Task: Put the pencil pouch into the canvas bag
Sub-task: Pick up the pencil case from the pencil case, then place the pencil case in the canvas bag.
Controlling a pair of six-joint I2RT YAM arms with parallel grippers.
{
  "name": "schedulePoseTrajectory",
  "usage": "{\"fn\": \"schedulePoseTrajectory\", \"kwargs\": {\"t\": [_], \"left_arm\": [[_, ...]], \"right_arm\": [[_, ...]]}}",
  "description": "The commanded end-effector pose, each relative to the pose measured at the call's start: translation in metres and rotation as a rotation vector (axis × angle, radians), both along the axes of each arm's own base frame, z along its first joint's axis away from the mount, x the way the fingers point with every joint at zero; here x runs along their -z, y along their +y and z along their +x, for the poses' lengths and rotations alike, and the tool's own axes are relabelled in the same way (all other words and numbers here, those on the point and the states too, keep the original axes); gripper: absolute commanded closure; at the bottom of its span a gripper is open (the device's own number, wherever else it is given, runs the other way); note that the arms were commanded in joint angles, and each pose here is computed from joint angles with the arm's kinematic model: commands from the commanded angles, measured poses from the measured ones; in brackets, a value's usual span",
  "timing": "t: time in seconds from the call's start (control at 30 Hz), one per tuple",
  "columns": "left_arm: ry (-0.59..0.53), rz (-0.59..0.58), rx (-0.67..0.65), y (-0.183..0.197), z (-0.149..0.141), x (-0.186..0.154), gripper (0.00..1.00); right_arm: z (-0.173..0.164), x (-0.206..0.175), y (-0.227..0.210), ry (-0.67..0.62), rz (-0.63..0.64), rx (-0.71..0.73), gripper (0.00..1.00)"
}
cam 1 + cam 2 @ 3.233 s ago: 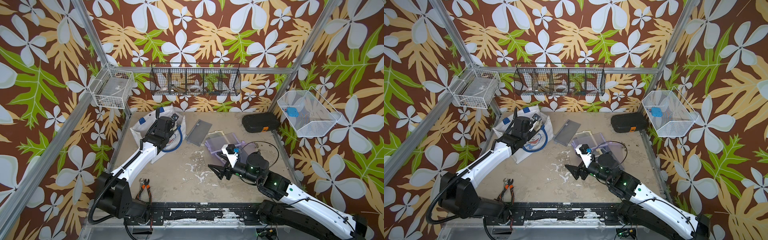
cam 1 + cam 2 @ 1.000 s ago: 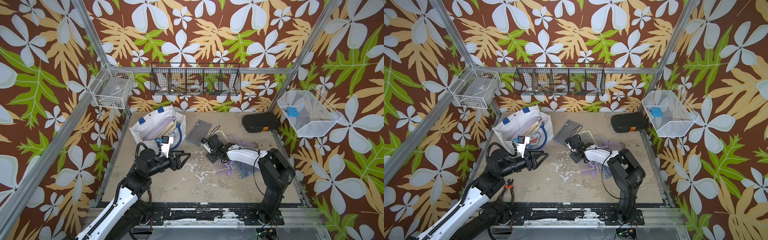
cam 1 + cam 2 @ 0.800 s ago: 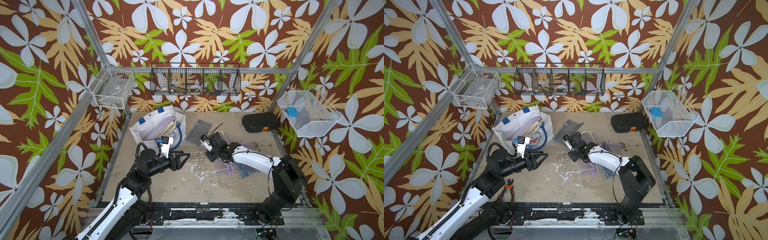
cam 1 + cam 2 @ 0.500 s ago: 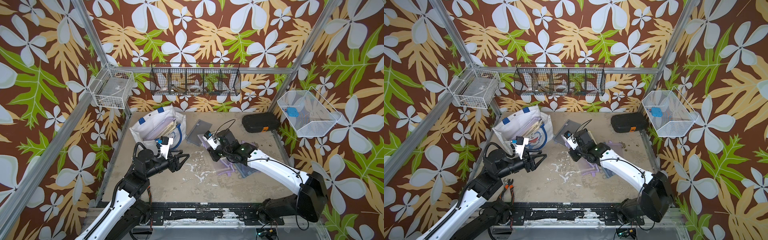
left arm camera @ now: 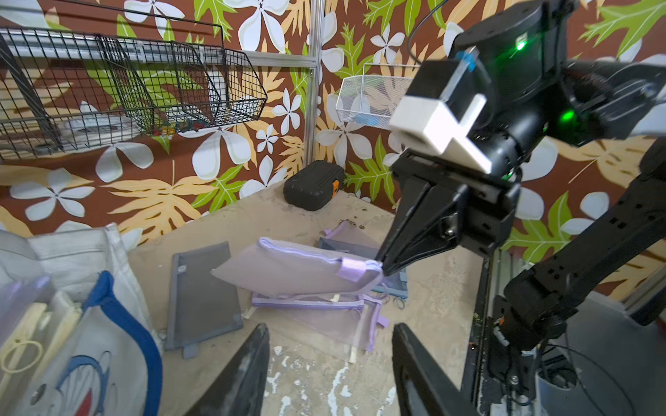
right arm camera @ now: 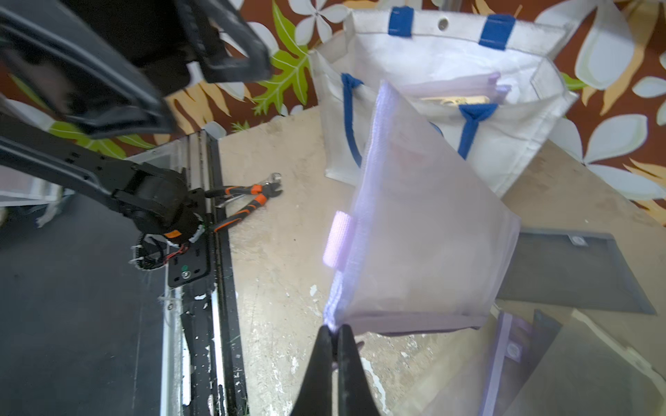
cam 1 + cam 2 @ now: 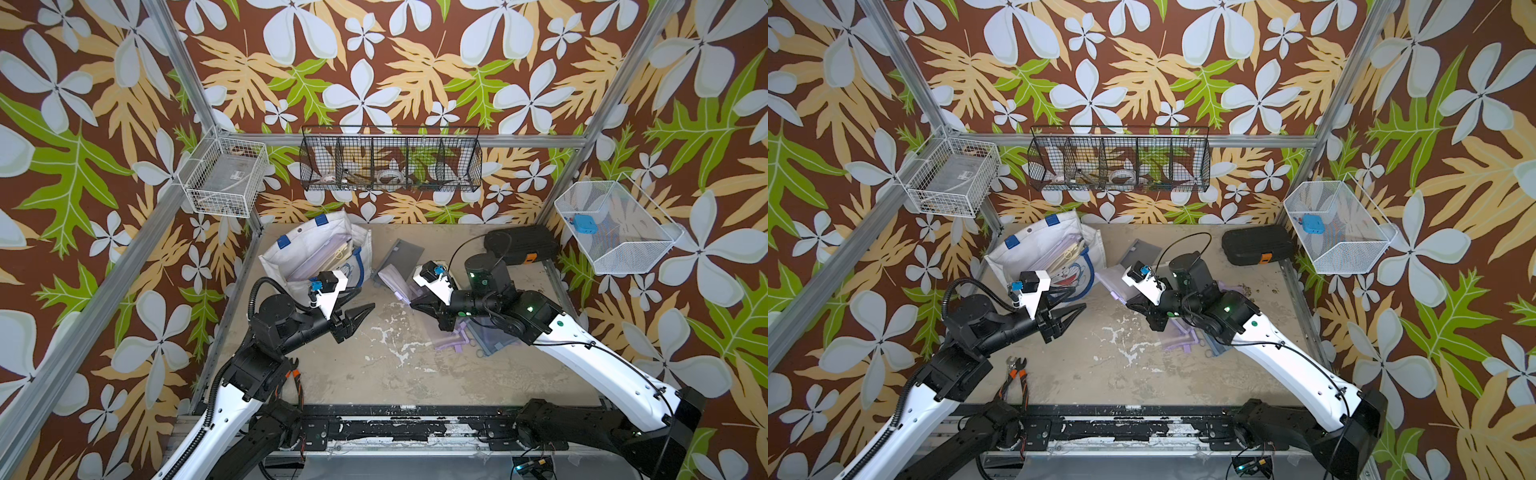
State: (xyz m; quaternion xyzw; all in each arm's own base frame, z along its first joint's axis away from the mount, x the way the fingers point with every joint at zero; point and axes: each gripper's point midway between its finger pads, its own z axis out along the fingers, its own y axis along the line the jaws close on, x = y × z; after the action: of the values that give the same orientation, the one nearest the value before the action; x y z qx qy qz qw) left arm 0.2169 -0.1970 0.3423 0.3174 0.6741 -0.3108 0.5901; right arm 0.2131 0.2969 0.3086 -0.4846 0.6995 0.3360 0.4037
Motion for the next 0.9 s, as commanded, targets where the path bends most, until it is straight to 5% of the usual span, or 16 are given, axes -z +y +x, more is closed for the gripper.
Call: {"fn": "schedulePoseTrajectory", "kwargs": {"t": [0.0, 0.17, 0.53, 0.87], "left_arm": [[-0.086, 0.143, -0.072, 0.012, 0.011, 0.01, 0.42], [-0.189, 0.137, -0.029, 0.007, 0.004, -0.007, 0.38], [-0.234, 0.175, 0.094, -0.011, 0.0, -0.015, 0.25], [-0.169, 0.14, 0.26, -0.035, -0.006, -0.01, 0.29]], "right_arm": [[-0.02, -0.015, 0.004, 0.009, 0.036, -0.112, 1.0], [-0.041, -0.033, 0.001, -0.005, 0.065, -0.188, 1.0], [-0.068, -0.048, -0.005, -0.004, 0.101, -0.285, 1.0], [-0.08, -0.055, -0.007, -0.012, 0.103, -0.328, 1.0]]}}
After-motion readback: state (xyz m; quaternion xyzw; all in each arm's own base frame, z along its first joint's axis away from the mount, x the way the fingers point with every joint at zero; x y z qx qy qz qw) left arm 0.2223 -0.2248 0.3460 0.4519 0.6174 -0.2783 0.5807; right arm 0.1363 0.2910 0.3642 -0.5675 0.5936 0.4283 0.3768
